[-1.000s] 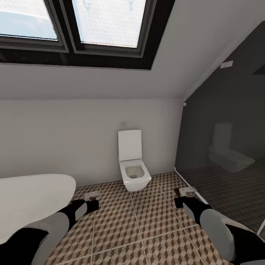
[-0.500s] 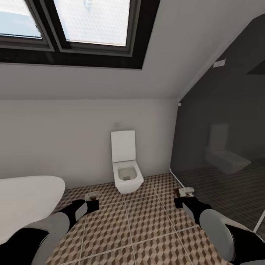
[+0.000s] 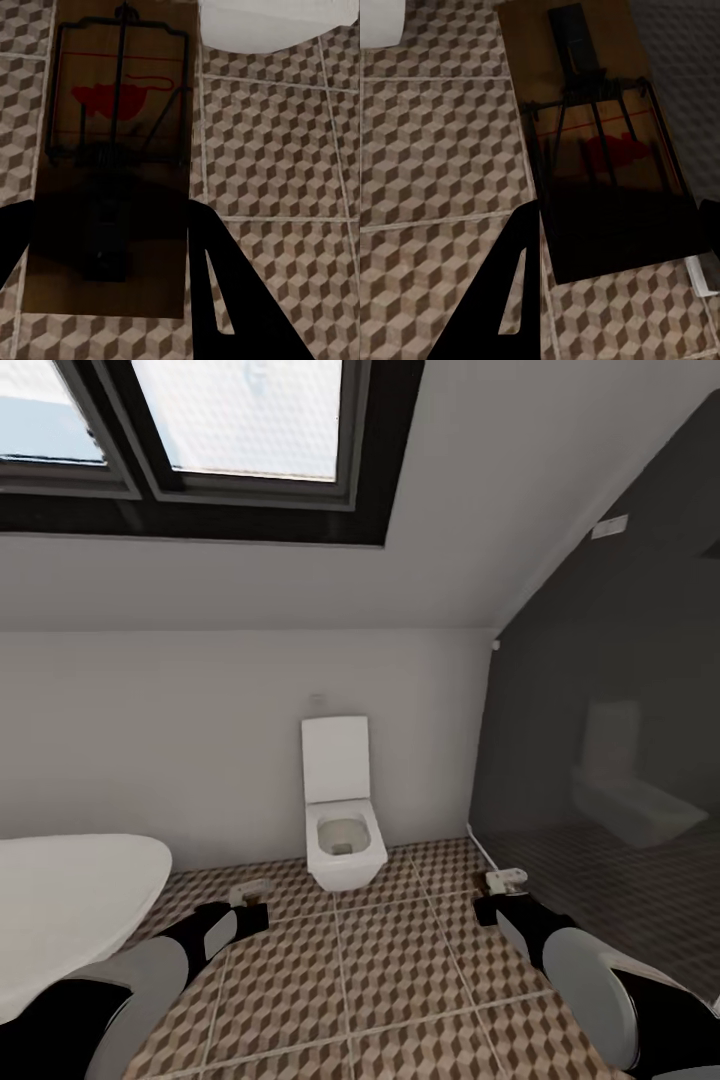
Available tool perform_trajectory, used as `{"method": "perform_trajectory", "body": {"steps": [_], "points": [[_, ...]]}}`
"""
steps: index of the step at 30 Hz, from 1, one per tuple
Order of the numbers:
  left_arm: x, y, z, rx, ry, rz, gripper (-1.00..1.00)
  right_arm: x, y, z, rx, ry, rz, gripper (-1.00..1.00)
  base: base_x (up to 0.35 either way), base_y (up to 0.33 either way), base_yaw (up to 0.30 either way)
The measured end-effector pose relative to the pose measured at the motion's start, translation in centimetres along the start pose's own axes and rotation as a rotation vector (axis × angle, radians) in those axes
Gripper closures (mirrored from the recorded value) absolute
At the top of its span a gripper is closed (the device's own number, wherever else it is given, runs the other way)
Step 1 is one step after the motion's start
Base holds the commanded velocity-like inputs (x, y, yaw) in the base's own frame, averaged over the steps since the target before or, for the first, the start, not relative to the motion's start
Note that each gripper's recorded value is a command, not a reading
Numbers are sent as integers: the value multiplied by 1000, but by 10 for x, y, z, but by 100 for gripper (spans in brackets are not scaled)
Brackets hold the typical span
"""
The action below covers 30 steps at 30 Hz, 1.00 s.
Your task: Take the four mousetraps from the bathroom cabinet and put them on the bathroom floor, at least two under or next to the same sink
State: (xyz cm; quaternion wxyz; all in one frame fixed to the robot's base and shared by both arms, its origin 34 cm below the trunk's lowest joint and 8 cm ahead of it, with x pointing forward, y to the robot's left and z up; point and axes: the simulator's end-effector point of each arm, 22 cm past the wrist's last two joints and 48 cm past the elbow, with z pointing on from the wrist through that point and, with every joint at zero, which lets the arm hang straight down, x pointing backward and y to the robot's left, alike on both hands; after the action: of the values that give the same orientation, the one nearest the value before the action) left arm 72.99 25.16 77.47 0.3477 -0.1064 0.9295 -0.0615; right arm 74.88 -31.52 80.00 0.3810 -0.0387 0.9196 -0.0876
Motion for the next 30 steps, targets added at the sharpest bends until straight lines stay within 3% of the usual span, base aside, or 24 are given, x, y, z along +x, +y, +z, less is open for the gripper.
{"method": "perform_trajectory", "body": {"steps": [30], "points": [[0, -1, 0, 2, 1, -4, 100, -1, -1, 0, 0, -5, 0, 100, 60, -28, 277]]}}
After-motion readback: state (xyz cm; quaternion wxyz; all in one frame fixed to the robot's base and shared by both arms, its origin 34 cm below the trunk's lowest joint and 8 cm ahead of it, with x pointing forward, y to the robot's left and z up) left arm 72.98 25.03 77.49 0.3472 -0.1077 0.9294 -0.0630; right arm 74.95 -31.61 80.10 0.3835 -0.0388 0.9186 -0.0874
